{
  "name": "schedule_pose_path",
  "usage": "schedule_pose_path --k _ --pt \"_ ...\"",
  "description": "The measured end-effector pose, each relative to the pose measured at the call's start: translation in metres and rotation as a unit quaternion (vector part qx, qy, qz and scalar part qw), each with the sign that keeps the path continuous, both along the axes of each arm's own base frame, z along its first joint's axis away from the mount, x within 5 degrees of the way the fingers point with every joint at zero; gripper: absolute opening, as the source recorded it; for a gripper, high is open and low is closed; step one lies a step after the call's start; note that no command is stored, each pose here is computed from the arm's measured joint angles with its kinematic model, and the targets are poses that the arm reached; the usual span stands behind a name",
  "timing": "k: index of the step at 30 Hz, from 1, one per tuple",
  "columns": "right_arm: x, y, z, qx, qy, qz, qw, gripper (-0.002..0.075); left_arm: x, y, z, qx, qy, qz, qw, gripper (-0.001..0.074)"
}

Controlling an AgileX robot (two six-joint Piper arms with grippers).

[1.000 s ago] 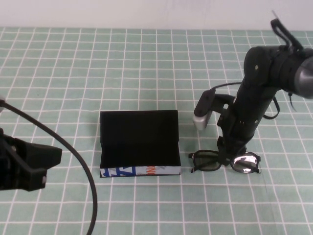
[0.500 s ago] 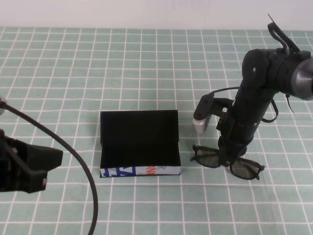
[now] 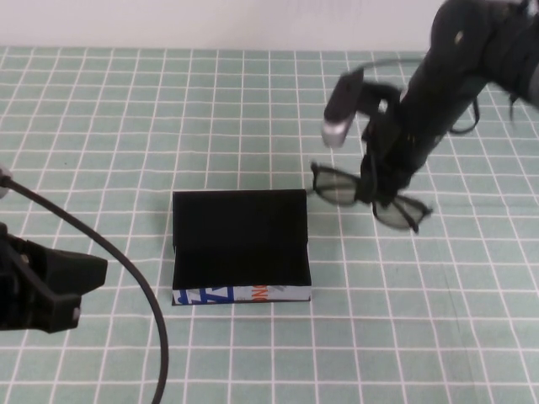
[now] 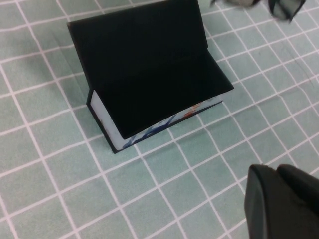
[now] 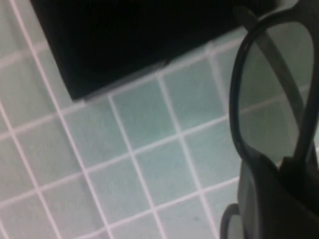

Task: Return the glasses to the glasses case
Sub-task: Place the glasses in the glasses case

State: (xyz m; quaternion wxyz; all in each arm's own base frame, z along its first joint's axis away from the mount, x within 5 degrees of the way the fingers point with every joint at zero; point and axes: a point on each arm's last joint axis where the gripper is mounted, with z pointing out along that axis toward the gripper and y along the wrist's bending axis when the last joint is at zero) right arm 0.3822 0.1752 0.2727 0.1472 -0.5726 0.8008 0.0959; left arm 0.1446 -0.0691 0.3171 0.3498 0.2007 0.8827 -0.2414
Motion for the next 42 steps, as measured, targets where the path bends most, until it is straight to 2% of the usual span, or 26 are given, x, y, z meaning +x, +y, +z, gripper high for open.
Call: schedule_pose_path --k 4,8,15,22,34,42 --pt "-0.007 0.003 0.031 0.042 -0.025 0.000 0.999 0.0034 0.000 0.001 0.000 0.008 -0.003 0.001 1.000 -0.0002" --pt "-0.020 0.027 0.043 0.066 -0.032 0.037 0.997 0.0034 0.002 0.000 0.001 0.007 -0.014 0.004 1.000 -0.0002" --pt "-0.058 0.093 0.037 0.044 -0.039 0.147 0.987 0.0034 0.002 -0.004 0.002 0.007 -0.029 -0.004 1.000 -0.0002" --pt "-0.060 0.135 0.013 0.037 -0.030 0.187 0.981 0.0034 0.002 -0.004 0.002 0.008 -0.030 -0.004 0.999 -0.0002" --pt "-0.045 0.147 -0.039 -0.003 0.010 0.181 0.983 0.0033 0.001 -0.004 0.001 0.010 -0.025 -0.009 1.000 -0.0002" --pt "-0.044 0.146 -0.041 -0.011 0.010 0.171 0.985 0.0039 0.001 -0.004 0.001 0.011 -0.025 -0.009 1.000 -0.0002"
